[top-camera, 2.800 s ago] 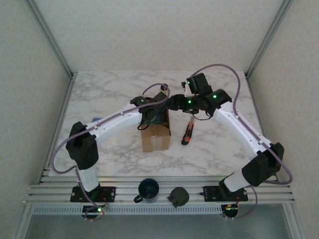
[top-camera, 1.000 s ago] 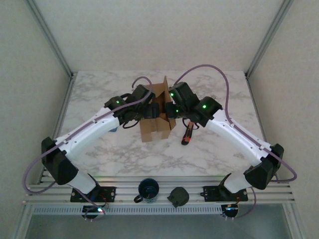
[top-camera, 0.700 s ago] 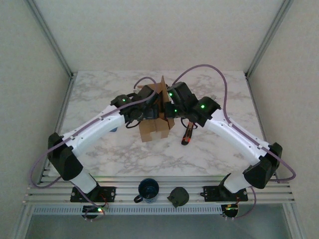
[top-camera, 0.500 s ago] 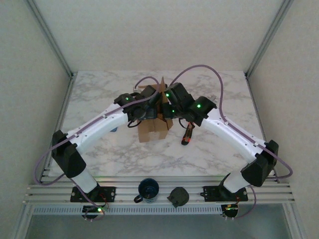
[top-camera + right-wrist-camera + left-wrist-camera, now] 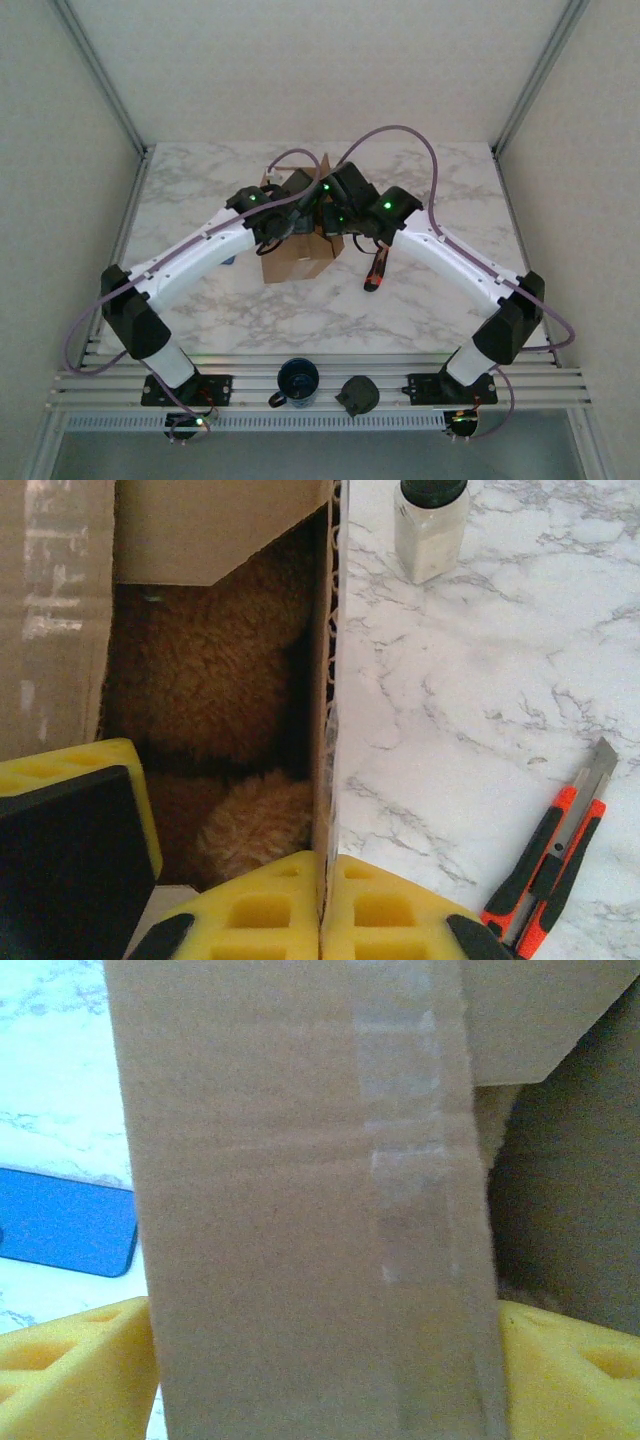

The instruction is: Unpack the express box

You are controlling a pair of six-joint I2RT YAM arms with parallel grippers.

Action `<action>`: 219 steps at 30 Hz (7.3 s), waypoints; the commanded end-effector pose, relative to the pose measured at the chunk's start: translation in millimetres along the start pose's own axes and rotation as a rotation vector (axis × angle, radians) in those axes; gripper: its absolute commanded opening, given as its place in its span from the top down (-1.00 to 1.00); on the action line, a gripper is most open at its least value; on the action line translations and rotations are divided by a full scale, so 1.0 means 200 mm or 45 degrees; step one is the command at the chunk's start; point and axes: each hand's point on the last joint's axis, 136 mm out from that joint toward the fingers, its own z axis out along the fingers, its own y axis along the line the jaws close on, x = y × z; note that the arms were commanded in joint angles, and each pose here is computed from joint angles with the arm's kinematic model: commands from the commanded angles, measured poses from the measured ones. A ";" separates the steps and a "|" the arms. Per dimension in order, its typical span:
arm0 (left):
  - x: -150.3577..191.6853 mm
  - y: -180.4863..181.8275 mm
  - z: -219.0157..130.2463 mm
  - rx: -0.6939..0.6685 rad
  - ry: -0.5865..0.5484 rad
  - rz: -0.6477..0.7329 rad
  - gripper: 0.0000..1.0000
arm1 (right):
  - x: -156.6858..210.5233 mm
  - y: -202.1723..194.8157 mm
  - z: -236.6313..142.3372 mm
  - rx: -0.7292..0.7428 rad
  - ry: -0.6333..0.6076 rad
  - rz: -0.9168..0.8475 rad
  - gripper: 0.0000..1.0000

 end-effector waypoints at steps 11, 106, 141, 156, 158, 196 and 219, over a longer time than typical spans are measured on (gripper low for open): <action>-0.12 0.07 -0.16 0.019 -0.181 -0.057 -0.53 | -0.02 0.02 0.00 -0.026 0.003 0.030 1.00; 0.06 0.36 -0.28 -0.020 -0.260 -0.285 1.00 | 0.02 -0.14 0.03 0.002 0.039 0.104 1.00; 0.09 0.17 -0.23 0.320 -0.271 -0.453 1.00 | 0.12 -0.08 0.15 0.025 0.236 0.132 -0.27; -0.15 0.18 -0.44 0.327 -0.424 -0.283 -0.20 | -0.23 0.03 0.01 -0.031 -0.003 -0.503 1.00; -0.23 0.11 -0.49 0.346 -0.453 -0.156 -0.25 | -0.27 0.04 -0.06 -0.049 -0.027 -0.684 1.00; -0.07 0.17 -0.12 -0.165 -0.288 0.468 -0.34 | -0.37 0.06 -0.28 -0.213 -0.036 -1.040 1.00; -0.18 0.27 -0.36 -0.091 -0.443 0.392 1.00 | -0.34 -0.01 -0.28 -0.290 -0.032 -0.956 1.00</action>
